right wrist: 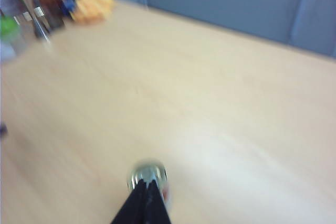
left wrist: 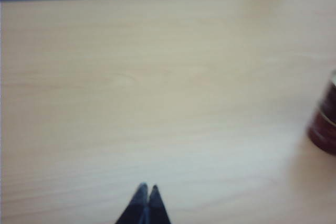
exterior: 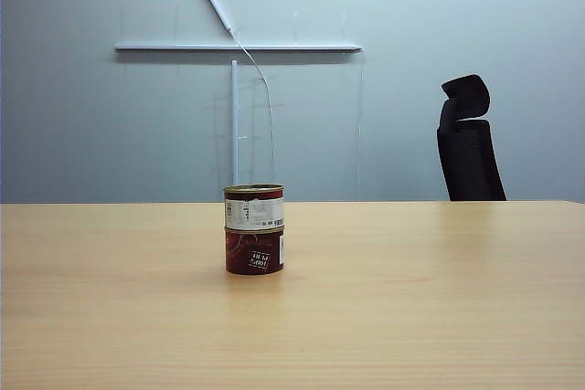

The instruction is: Stack a can of tomatoes on the right onto the can of tomatoes on the left.

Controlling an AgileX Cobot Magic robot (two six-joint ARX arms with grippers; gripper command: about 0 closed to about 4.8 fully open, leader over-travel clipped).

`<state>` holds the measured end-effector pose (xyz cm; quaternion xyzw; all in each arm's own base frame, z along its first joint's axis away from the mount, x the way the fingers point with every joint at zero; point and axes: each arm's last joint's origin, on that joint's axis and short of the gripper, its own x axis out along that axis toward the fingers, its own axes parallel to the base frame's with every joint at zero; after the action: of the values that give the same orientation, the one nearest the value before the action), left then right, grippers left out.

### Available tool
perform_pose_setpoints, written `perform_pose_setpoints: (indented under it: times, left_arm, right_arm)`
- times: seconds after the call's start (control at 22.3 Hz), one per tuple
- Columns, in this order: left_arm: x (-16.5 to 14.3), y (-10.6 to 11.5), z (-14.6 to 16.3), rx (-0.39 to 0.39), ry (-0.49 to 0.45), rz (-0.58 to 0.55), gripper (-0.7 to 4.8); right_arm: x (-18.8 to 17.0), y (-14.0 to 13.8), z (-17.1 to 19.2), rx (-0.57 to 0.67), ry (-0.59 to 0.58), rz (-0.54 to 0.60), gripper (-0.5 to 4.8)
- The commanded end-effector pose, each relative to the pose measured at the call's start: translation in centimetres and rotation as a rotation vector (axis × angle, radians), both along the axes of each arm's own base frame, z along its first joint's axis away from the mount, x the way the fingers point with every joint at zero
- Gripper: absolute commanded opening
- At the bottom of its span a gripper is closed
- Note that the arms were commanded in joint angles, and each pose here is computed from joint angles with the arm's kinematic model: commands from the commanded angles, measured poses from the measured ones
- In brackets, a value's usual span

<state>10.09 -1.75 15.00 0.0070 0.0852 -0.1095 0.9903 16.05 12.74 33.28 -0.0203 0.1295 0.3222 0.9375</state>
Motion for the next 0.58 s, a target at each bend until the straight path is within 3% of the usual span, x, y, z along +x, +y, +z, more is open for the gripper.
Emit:
perform_pose_setpoints:
  times: [0.04,0.18,0.58]
  left_arm:
    - [-0.1,0.7,0.5,-0.006,-0.051,0.067,-0.04]
    - [-0.4,1.4,1.0,-0.009,-0.11,0.138,-0.04]
    - [-0.4,1.6,1.0,-0.008,-0.107,0.158,-0.04]
  right_arm:
    - [-2.0,-1.6,-1.0,-0.032,0.053,-0.031,-0.09]
    - [-4.0,-3.5,-1.9,-0.01,0.05,-0.123,-0.09]
    - [-6.2,-5.8,-5.3,0.006,0.065,-0.254,-0.09]
